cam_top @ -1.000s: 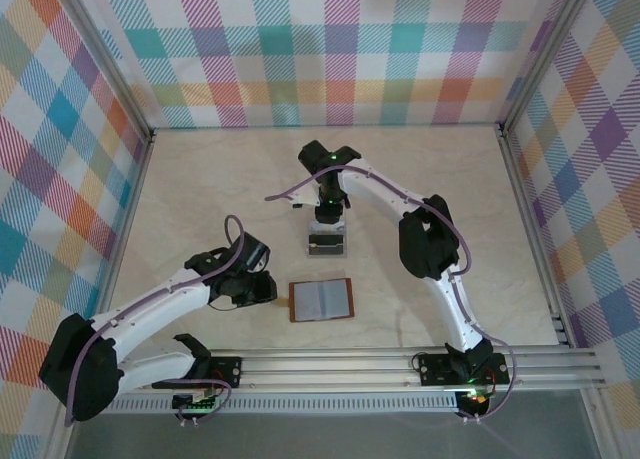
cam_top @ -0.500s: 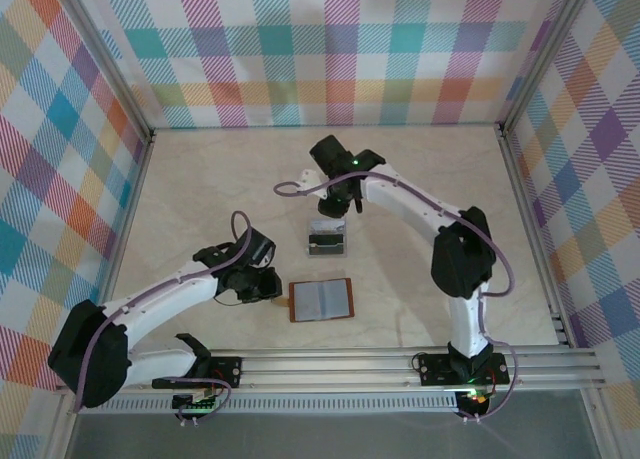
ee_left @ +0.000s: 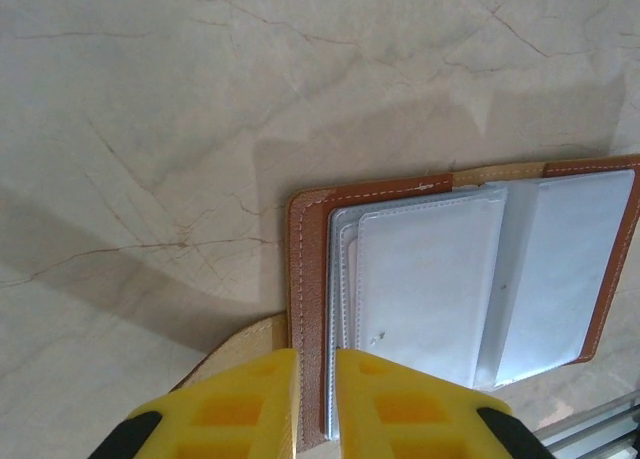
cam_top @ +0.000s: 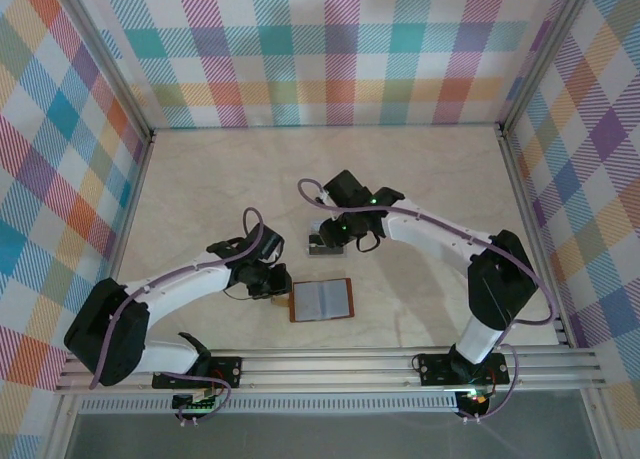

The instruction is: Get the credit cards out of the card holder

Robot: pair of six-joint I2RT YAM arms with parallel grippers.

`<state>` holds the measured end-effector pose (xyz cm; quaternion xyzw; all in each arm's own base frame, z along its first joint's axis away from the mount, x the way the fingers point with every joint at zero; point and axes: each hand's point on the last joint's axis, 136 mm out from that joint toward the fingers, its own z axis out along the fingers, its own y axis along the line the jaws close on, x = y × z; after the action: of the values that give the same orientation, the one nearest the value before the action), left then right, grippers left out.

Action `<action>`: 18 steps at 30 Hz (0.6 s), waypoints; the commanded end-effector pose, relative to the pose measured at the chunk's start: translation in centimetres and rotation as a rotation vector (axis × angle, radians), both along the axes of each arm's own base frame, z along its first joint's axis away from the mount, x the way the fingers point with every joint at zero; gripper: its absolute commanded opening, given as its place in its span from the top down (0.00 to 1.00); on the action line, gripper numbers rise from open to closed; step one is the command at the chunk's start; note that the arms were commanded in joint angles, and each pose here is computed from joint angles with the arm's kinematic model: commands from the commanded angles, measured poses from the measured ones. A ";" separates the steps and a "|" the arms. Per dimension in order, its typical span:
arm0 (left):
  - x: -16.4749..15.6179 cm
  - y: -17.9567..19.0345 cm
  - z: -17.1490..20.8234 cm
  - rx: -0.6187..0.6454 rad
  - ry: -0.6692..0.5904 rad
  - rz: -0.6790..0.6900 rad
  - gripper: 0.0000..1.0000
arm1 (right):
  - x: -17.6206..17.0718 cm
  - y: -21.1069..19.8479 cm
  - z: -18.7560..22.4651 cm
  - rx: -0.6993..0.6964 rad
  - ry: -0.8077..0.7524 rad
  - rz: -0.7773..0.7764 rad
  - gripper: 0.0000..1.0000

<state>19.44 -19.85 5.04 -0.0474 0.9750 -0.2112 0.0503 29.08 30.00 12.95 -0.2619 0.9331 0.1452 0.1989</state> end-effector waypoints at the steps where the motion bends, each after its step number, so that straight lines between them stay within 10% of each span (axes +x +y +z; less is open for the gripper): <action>1: 0.0 -0.6 -0.5 -0.025 0.014 -0.031 0.84 | -2.1 1.2 0.1 0.140 0.180 -0.146 0.65; 18: -1.6 1.7 -3.6 0.087 0.064 -0.050 0.90 | -8.4 3.6 -2.3 0.216 0.438 -0.187 0.68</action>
<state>18.16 -18.90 2.33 -0.0309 0.9824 -0.1831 0.0208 21.23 33.40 10.01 -0.1352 0.9543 0.2640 0.0378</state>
